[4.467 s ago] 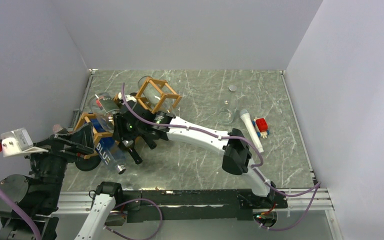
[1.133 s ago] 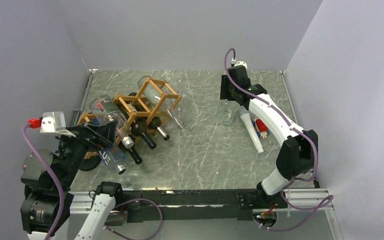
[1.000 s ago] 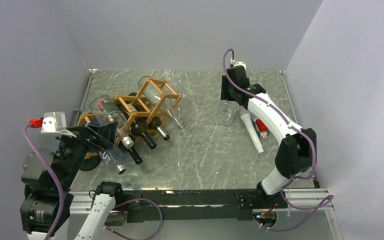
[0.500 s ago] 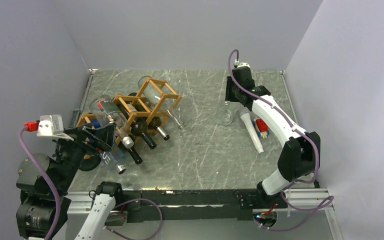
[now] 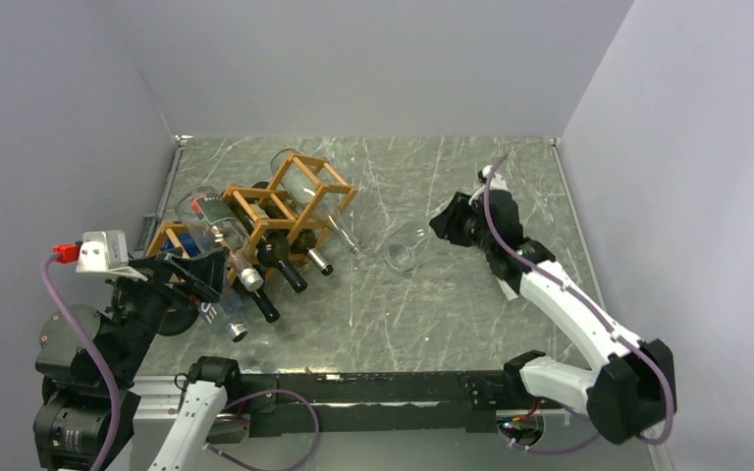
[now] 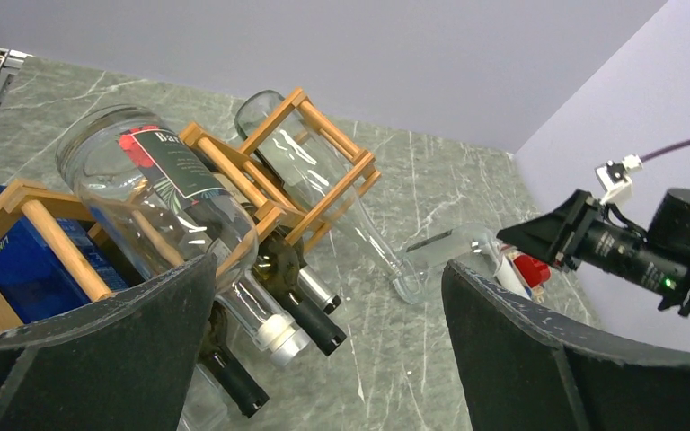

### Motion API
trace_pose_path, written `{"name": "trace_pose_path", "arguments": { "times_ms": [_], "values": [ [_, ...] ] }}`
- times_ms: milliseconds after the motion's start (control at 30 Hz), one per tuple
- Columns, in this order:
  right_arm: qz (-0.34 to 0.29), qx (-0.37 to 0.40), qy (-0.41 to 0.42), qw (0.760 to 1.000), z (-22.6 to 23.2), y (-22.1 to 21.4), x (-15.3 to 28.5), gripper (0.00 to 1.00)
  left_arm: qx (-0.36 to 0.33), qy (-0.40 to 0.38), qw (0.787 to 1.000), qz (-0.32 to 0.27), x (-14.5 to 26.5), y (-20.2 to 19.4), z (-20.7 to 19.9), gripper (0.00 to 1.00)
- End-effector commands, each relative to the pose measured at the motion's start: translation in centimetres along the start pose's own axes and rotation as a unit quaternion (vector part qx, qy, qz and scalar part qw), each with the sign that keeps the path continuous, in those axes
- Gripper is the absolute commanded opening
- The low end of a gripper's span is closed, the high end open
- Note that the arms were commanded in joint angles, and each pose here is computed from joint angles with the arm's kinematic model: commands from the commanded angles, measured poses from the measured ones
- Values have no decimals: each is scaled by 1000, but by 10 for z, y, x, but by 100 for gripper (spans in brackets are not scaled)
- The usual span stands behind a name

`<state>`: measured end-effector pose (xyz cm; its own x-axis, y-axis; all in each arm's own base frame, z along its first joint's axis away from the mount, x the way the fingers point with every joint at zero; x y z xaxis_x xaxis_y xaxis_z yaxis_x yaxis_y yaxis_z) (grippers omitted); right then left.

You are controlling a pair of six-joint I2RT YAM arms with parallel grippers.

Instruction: Put the wine bottle on the wine rack

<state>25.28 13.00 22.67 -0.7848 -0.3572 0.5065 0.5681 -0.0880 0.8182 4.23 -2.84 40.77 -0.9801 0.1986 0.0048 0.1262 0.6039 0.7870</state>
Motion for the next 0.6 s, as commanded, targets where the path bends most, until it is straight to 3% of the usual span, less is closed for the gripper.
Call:
{"name": "trace_pose_path", "arguments": {
  "times_ms": [0,133,300,567],
  "values": [
    [-43,-22,72,996,23,-18,18,0,-5,-4,1000,-10,-1,0,1,99],
    [-23,19,70,997,22,-59,35,0,1,-11,1000,-5,-6,-1,0,99],
    [2,11,108,994,26,-101,55,0,9,-25,1000,-5,-11,-2,-2,99],
    [103,32,131,985,38,-162,66,0,12,-91,996,3,-4,4,-20,99]
  ]
}}
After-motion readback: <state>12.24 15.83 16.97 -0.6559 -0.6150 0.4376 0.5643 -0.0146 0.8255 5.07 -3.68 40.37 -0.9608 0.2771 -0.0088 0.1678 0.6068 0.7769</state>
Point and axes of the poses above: each gripper's point midway between its finger pads, its own x axis back along the fingers, its own z axis along the line the jaws close on, y = z × x, the point moved 9 cm from there along x, back along the fingers, and after that the axes turned 15 degrees about x, right-handed, at the moved point
